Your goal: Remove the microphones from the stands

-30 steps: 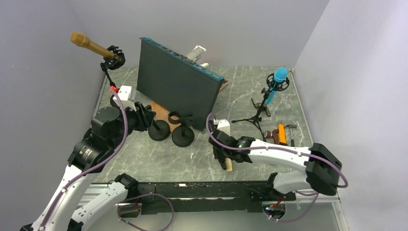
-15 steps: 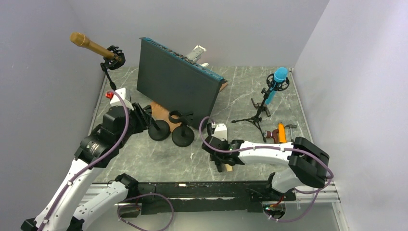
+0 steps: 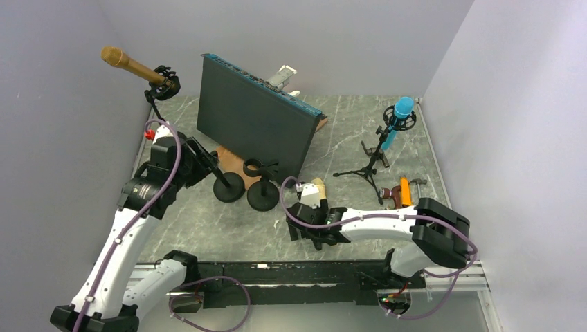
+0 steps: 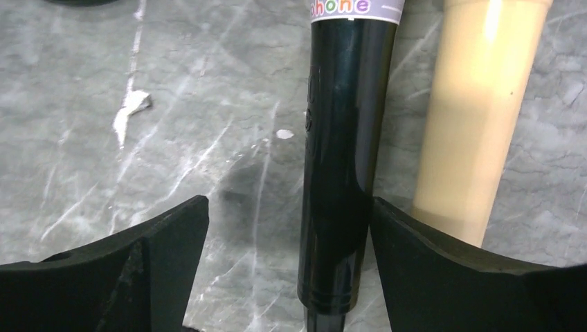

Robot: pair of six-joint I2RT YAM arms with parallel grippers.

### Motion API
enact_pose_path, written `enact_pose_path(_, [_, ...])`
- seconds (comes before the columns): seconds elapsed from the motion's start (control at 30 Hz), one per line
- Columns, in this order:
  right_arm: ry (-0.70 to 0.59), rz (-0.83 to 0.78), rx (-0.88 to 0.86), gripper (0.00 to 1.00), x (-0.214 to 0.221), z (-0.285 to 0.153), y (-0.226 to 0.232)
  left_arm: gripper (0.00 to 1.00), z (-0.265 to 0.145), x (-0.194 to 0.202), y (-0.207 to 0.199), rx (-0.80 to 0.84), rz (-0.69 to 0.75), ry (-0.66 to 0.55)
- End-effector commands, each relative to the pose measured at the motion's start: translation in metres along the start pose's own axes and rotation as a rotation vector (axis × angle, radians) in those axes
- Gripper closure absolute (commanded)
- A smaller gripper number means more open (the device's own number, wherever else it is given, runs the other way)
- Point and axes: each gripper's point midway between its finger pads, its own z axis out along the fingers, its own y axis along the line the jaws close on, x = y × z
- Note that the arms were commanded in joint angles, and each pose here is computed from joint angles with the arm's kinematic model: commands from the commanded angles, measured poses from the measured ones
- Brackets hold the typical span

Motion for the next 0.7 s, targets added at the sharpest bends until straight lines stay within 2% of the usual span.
enact_pose_path(0.0, [-0.14,-0.007,-0.139,0.11,-0.047,-0.029,0.03,0.36,-0.004,-0.011,-0.012,0.055,-0.023,-0.015])
enact_pose_path(0.23, [-0.44,-0.049,-0.501,0.01,-0.129,-0.102,0.074,0.37,-0.004,-0.012,0.005,0.021,0.039,-0.05])
enact_pose_path(0.43, [-0.537,-0.104,-0.589,0.0,-0.191,-0.121,0.089,0.35,-0.009,-0.017,0.01,0.009,0.102,-0.074])
enact_pose_path(0.57, [-0.579,-0.192,-0.616,0.0,-0.212,-0.12,0.101,0.34,-0.012,-0.026,0.009,-0.004,0.106,-0.1])
enact_pose_path(0.67, [-0.582,-0.232,-0.57,0.0,-0.224,-0.113,0.105,0.34,-0.007,-0.028,0.004,-0.017,0.076,-0.07])
